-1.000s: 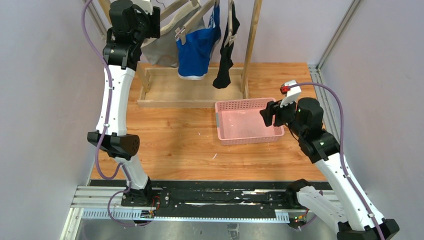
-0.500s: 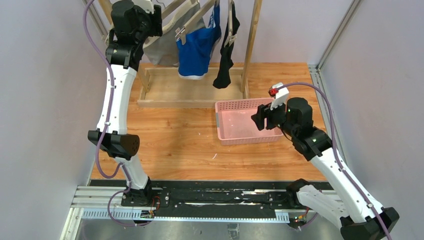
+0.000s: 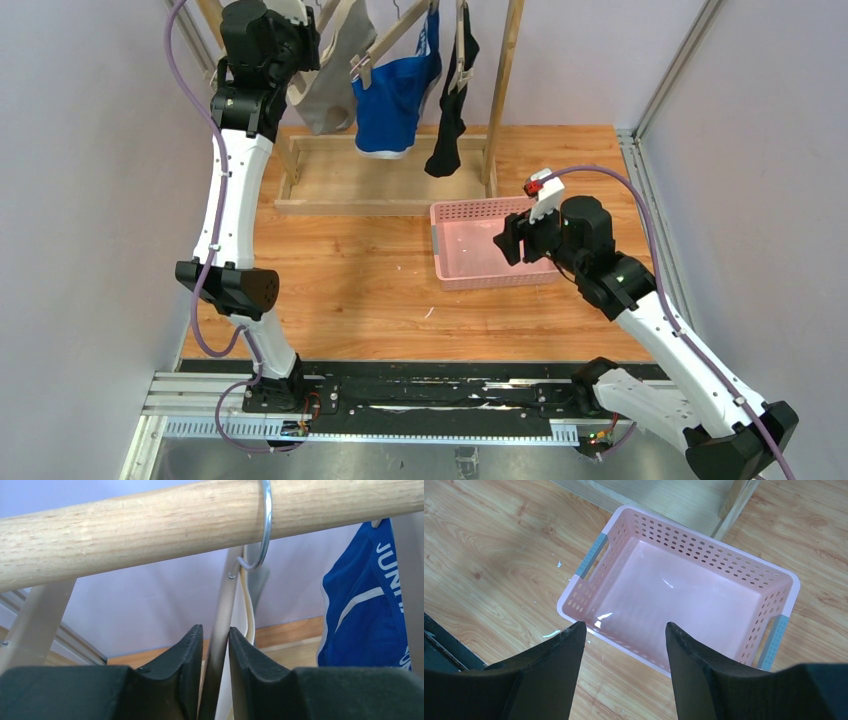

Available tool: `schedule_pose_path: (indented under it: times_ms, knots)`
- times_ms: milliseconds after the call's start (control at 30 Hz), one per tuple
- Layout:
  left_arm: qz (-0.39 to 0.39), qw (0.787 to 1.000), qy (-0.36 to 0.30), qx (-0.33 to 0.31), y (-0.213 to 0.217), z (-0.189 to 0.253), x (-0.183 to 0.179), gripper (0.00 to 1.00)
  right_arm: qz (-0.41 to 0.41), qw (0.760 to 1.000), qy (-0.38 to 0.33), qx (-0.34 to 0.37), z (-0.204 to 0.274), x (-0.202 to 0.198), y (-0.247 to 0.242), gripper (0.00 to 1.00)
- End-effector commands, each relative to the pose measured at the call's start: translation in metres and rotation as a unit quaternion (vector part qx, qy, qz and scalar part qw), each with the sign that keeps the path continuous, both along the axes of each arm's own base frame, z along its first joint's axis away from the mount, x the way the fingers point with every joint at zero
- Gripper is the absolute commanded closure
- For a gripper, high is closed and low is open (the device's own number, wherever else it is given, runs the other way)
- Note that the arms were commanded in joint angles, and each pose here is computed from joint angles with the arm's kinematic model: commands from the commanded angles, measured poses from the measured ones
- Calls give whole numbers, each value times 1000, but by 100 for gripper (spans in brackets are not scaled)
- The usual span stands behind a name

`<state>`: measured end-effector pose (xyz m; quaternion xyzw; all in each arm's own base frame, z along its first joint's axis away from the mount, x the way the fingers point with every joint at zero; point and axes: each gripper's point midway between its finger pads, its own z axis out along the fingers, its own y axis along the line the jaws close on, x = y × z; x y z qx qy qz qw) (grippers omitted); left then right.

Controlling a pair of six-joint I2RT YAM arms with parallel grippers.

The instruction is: Remove the underwear clipped to the hanger

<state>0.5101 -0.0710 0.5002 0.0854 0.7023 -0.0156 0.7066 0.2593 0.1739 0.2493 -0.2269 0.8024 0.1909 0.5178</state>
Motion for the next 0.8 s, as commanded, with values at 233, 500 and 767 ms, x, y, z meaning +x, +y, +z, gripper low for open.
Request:
schedule_pose_path:
  times_ms: [233, 500, 767]
  knots:
    - [-18, 1000, -7, -10, -4, 5, -4, 89, -1, 1000, -13, 4, 4, 0, 5, 39]
    - [-33, 999, -4, -24, -10, 5, -5, 98, -4, 1000, -15, -4, 1, -1, 2, 39]
    - [-35, 998, -40, -20, -10, 20, -8, 100, -8, 1000, -7, -9, -8, -1, 2, 39]
